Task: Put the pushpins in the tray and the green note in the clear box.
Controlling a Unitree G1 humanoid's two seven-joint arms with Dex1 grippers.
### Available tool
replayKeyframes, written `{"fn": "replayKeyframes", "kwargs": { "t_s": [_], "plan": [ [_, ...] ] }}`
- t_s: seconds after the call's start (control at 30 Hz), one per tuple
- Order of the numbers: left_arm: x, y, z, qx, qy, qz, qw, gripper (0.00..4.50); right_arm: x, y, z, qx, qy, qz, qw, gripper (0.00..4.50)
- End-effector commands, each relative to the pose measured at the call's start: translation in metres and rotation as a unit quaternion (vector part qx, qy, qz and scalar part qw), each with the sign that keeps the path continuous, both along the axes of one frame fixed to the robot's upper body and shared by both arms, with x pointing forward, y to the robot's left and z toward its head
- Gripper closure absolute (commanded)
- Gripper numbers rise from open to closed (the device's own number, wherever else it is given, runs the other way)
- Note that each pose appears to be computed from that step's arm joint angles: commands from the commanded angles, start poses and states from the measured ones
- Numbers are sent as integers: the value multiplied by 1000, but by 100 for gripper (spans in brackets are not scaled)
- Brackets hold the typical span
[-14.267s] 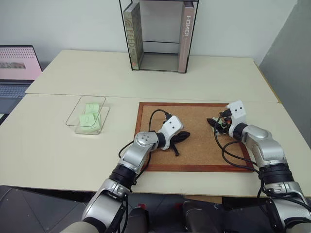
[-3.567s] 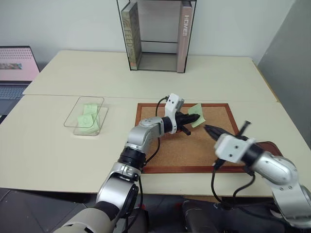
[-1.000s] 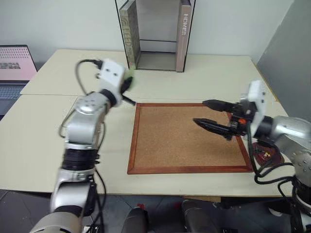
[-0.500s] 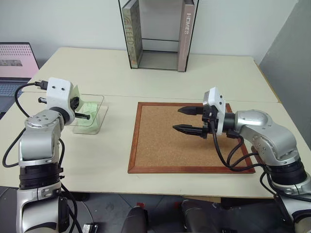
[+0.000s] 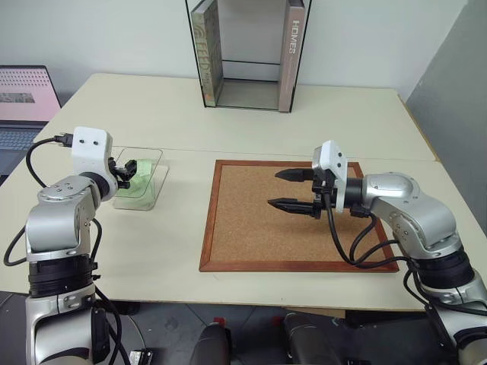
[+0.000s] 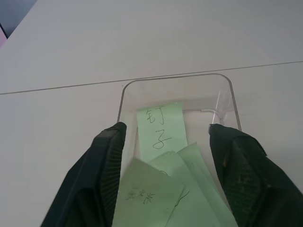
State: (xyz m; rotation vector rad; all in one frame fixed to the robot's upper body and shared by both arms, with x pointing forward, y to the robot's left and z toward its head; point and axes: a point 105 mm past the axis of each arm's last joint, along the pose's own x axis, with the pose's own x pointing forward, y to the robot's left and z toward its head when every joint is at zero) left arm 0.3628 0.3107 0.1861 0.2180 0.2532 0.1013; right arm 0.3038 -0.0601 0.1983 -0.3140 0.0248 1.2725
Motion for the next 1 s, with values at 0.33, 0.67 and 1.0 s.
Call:
{"fn": "replayKeyframes", "kwargs": {
  "t_s": [0.33, 0.67, 1.0],
  "plan": [
    [-11, -55, 45, 21, -112, -118, 986, 65, -9, -10, 22, 21, -31, -11, 999, 106],
    [-19, -142, 24, -18, -105, -297, 949, 65, -19, -76, 16, 36, -34, -160, 986, 106],
    [-18, -188, 15, -59, -61, -436, 896, 65, -29, -96, -2, 28, -19, -220, 975, 106]
  ]
}}
